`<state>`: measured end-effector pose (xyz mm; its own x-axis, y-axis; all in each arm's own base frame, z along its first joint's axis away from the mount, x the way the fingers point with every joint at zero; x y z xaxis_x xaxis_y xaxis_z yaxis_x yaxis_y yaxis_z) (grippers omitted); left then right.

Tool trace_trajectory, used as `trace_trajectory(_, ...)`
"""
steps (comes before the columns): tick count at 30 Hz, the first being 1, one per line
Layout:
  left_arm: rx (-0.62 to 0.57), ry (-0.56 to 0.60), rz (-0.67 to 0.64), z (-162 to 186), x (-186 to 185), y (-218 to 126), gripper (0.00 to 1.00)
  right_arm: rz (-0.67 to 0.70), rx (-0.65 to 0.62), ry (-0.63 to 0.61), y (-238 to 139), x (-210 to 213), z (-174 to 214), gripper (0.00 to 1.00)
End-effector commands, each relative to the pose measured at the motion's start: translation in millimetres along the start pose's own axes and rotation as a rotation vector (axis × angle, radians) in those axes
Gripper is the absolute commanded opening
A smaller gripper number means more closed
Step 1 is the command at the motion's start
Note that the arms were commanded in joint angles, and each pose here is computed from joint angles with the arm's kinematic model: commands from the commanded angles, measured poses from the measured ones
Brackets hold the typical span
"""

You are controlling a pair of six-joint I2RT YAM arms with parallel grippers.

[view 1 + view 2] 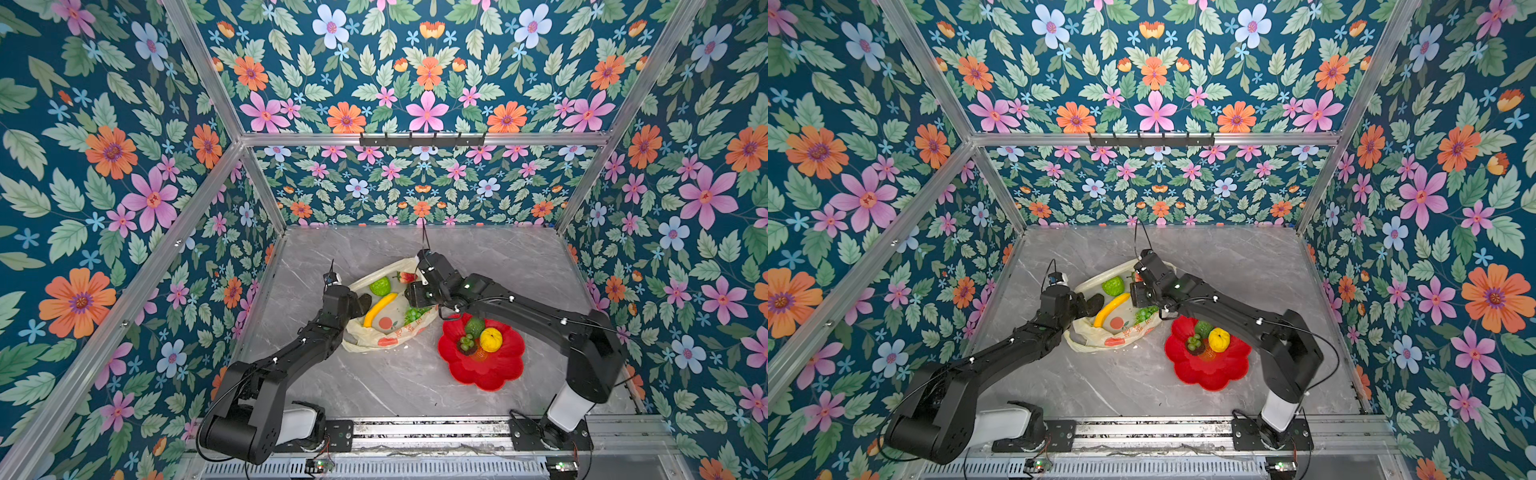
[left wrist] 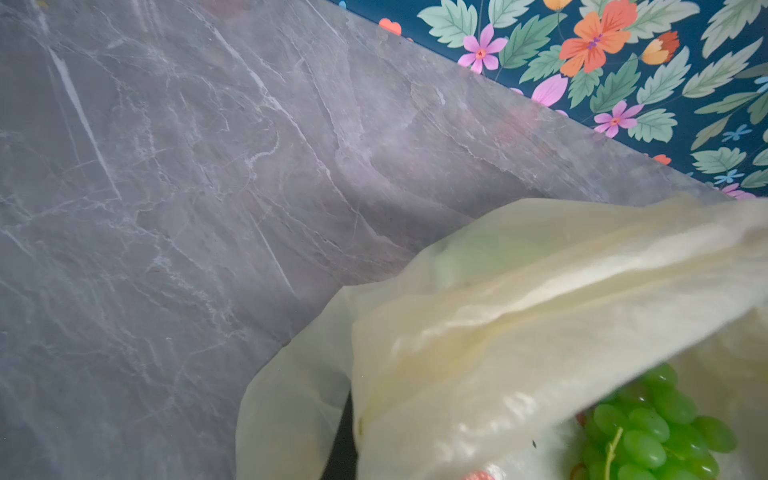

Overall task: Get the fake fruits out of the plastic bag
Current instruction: 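Reach the right gripper into the bag and grasp the light green bumpy fruit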

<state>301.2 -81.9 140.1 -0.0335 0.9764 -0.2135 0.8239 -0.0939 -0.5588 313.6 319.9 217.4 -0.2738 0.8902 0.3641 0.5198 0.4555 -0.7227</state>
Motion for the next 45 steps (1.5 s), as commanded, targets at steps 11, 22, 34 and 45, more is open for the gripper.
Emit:
trace_trajectory(11, 0.02, -0.009, 0.019, -1, -3, 2, 0.0, -0.031, 0.003, 0.09, 91, 23, -18, 0.73)
trace_trajectory(22, 0.023, -0.008, 0.032, 0, -4, 1, 0.0, -0.009, -0.046, 0.113, 133, 24, -23, 0.92)
trace_trajectory(34, 0.02, -0.008, 0.055, 0, -6, 1, 0.0, -0.018, -0.035, 0.115, 159, 33, -31, 0.87)
trace_trajectory(45, 0.015, -0.009, 0.058, -2, -6, 0, 0.0, 0.01, 0.057, 0.119, 184, 32, -19, 0.86)
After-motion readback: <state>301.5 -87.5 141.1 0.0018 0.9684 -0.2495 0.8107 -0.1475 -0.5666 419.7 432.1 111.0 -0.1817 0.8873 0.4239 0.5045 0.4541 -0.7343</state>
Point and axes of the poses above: each gripper's point midway between its finger pads, its own y axis out along the fingers, its own x axis along the line the jaws close on, z = x × y, the point moved 7 cm from there along -y, back along the fingers, and after that the axes turned 7 degrees about y, right-handed, at the moved point
